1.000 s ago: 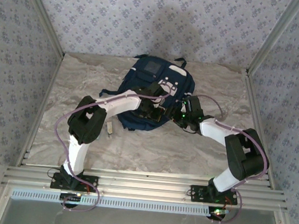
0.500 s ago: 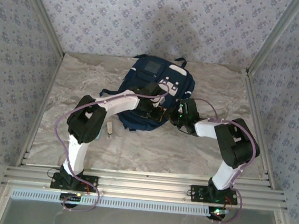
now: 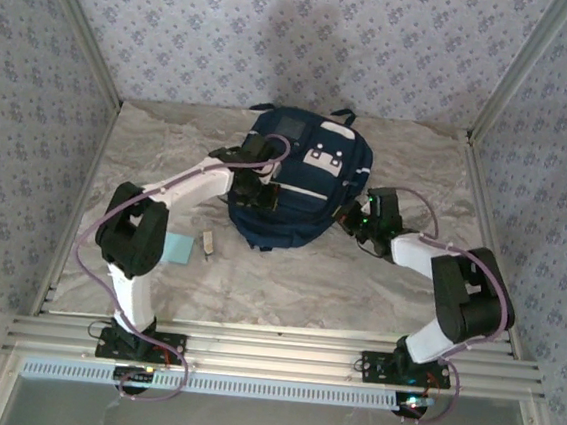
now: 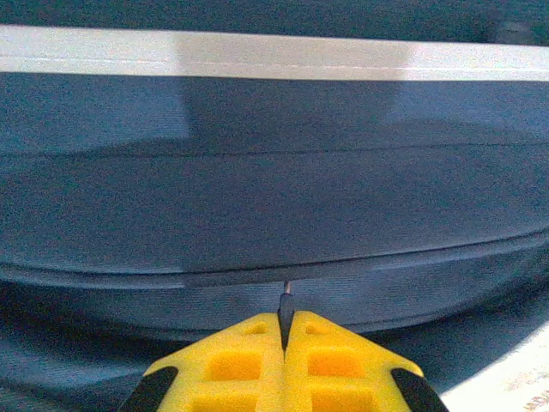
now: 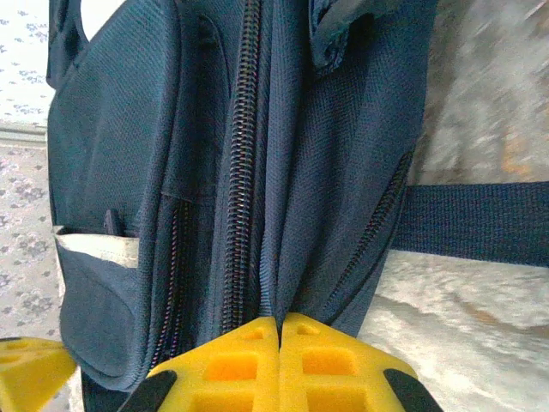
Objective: Pack books, pencil case, and school supplies into a backpack
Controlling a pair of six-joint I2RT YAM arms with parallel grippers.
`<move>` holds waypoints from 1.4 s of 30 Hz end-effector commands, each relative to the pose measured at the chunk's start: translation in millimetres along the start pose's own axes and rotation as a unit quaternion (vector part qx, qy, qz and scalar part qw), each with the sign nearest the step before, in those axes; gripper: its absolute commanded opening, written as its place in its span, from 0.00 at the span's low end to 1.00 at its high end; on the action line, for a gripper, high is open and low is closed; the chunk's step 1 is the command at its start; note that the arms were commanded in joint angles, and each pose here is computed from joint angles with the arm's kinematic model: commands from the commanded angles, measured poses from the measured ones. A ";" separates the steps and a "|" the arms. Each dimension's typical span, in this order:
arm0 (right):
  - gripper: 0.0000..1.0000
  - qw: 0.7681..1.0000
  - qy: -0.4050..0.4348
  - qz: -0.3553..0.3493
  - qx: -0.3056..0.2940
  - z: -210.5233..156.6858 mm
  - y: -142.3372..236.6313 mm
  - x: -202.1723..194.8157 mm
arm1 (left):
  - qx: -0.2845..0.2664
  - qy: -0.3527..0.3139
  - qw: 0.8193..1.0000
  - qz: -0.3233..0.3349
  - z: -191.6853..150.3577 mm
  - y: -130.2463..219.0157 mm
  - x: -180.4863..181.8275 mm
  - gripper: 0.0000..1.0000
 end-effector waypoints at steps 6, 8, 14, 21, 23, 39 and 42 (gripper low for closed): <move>0.00 0.998 0.036 -0.060 -0.010 23.6 27.7 -19.6 | -0.022 0.009 0.996 0.080 2.5 19.4 38.2 0.00; 0.00 0.997 0.039 -0.071 -0.017 35.7 33.1 -25.2 | -0.027 0.027 0.995 0.089 2.7 20.1 48.5 0.00; 0.00 0.993 0.055 -0.096 -0.036 77.4 31.1 -29.9 | -0.022 0.039 0.997 0.056 -4.5 21.4 38.0 0.00; 0.19 0.996 0.067 -0.058 -0.026 114.3 9.0 0.1 | -0.031 0.022 0.998 -0.051 -7.2 24.1 -21.4 0.00; 0.38 0.995 0.078 -0.049 -0.027 115.5 14.3 12.0 | -0.035 0.024 0.996 -0.080 -6.9 22.0 -41.4 0.00; 0.70 1.000 0.018 0.007 -0.023 17.7 73.2 35.7 | -0.056 0.008 0.979 -0.195 19.4 -7.4 -134.8 0.00; 0.69 1.000 0.012 0.011 -0.021 10.7 58.9 38.9 | -0.060 0.007 0.977 -0.203 19.5 -4.9 -140.2 0.00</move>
Point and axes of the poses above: each hand's point on the last joint's axis, 136 mm out from that joint toward the fingers, its own y axis back along the fingers, its own x axis along the line the jaws close on, z = x × y, the point moved 8 cm from there along y, back along the fingers, and after that the axes turned 5 degrees about -y, right-handed, at the moved point
